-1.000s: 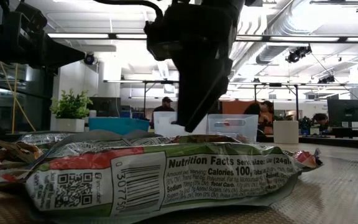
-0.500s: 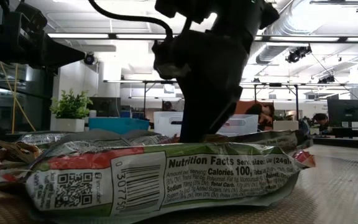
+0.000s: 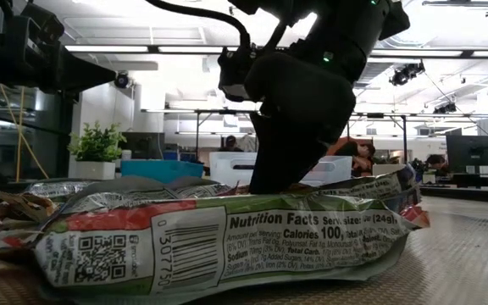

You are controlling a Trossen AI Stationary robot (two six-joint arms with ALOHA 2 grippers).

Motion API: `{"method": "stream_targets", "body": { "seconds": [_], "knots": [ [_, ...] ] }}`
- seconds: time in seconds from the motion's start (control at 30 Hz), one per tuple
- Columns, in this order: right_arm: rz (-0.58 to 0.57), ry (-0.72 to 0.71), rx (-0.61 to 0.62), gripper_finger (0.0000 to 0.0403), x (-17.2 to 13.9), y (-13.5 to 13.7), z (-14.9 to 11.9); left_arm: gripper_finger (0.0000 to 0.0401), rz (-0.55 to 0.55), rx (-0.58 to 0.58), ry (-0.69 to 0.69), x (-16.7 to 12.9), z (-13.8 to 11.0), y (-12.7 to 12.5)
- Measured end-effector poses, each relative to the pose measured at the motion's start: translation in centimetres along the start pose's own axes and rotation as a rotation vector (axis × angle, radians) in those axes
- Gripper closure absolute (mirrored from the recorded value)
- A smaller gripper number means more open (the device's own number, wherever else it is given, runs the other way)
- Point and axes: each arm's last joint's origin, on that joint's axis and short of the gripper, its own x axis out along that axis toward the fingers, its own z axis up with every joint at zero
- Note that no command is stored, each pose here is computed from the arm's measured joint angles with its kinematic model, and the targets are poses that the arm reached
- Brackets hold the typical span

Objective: Pick and place Granola Bars by type
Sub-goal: Put the right yellow granola bar into the right transparent bin

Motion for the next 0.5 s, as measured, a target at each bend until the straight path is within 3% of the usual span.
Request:
{"method": "stream_targets", "body": {
  "seconds": [0.5],
  "knots": [
    [0.005, -0.051, 0.011, 0.0305, -0.16, 0.11, 0.45, 0.0401, 0.000, 0.000, 0.000, 0.00, -0.01, 0.00]
  ]
}}
